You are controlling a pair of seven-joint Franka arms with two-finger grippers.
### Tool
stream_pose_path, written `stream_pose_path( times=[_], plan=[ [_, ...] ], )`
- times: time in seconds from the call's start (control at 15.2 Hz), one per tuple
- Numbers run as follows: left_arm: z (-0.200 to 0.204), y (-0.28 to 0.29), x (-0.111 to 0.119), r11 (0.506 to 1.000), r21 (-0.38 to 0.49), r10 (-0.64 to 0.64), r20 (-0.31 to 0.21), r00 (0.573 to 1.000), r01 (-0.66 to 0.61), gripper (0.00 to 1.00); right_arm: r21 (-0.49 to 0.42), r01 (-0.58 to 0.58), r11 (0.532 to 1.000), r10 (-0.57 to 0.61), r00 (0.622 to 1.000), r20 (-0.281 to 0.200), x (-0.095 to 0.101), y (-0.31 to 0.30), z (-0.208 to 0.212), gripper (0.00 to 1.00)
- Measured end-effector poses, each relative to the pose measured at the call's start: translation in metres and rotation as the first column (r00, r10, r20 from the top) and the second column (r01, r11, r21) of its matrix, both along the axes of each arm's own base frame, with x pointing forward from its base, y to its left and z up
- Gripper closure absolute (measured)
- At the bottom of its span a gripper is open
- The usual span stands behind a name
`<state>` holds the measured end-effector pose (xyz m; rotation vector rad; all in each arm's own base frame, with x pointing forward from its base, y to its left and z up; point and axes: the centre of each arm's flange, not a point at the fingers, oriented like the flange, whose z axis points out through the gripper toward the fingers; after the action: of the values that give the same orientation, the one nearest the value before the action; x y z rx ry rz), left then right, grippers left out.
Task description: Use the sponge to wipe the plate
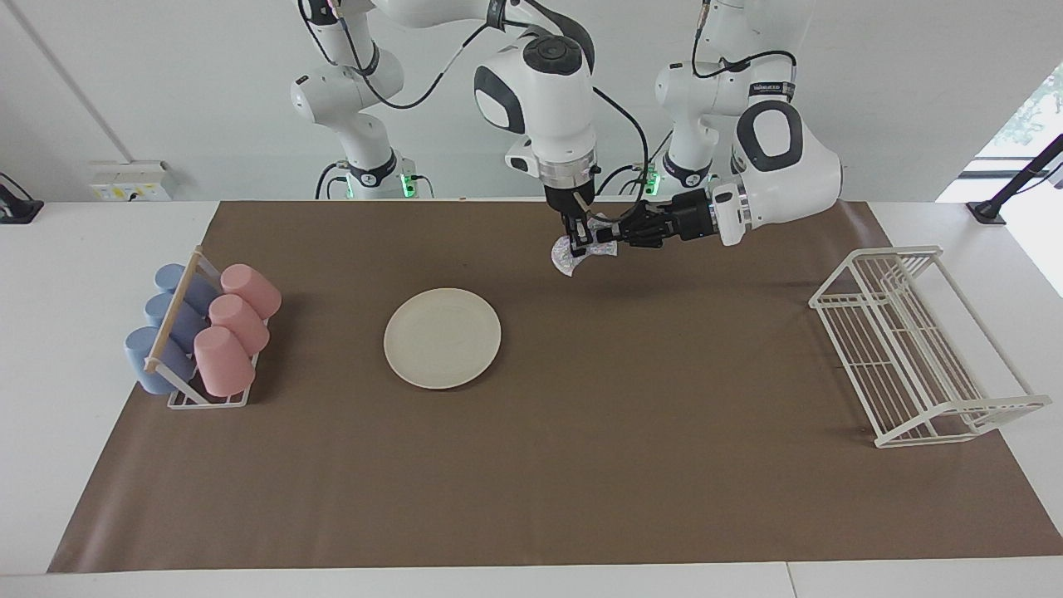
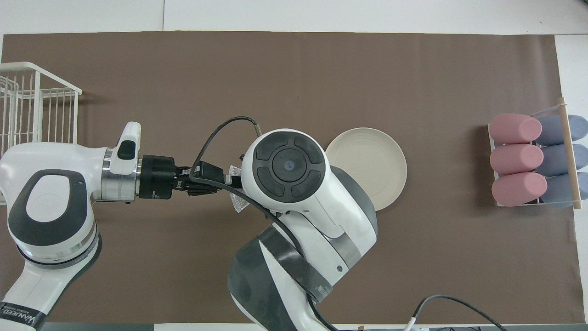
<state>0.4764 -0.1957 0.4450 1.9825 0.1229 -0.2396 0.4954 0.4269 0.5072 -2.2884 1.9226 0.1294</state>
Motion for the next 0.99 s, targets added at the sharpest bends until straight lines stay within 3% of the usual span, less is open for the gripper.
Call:
stream_pose_path(
  times=[0.2,0.33,0.53,0.79,0.99],
  plan=[
    [-0.001,0.005,0.001,1.000,0.001,0.011,-0.007,1.000,-0.011,0.96,0.000,-0.055,0.998,0.055,0.998,0.020,0.009,-0.013,0.005,0.45],
    [-0.002,0.012,0.004,1.000,0.010,0.024,-0.011,1.000,-0.024,0.96,-0.024,-0.212,0.977,0.213,0.977,0.034,0.016,-0.033,0.007,0.26],
    [-0.005,0.034,0.009,0.996,0.079,0.040,-0.024,0.999,-0.038,0.96,-0.067,-0.490,0.869,0.492,0.870,0.023,0.023,-0.083,0.008,0.00],
    [0.006,0.068,0.026,0.967,0.247,0.079,-0.052,0.996,-0.064,0.96,-0.069,-0.721,0.690,0.720,0.693,-0.040,0.024,-0.164,0.028,0.00],
    [0.025,0.080,0.047,0.899,0.432,0.112,-0.060,0.992,-0.075,0.96,-0.050,-0.822,0.567,0.821,0.569,-0.054,0.021,-0.209,0.047,0.00]
  ],
)
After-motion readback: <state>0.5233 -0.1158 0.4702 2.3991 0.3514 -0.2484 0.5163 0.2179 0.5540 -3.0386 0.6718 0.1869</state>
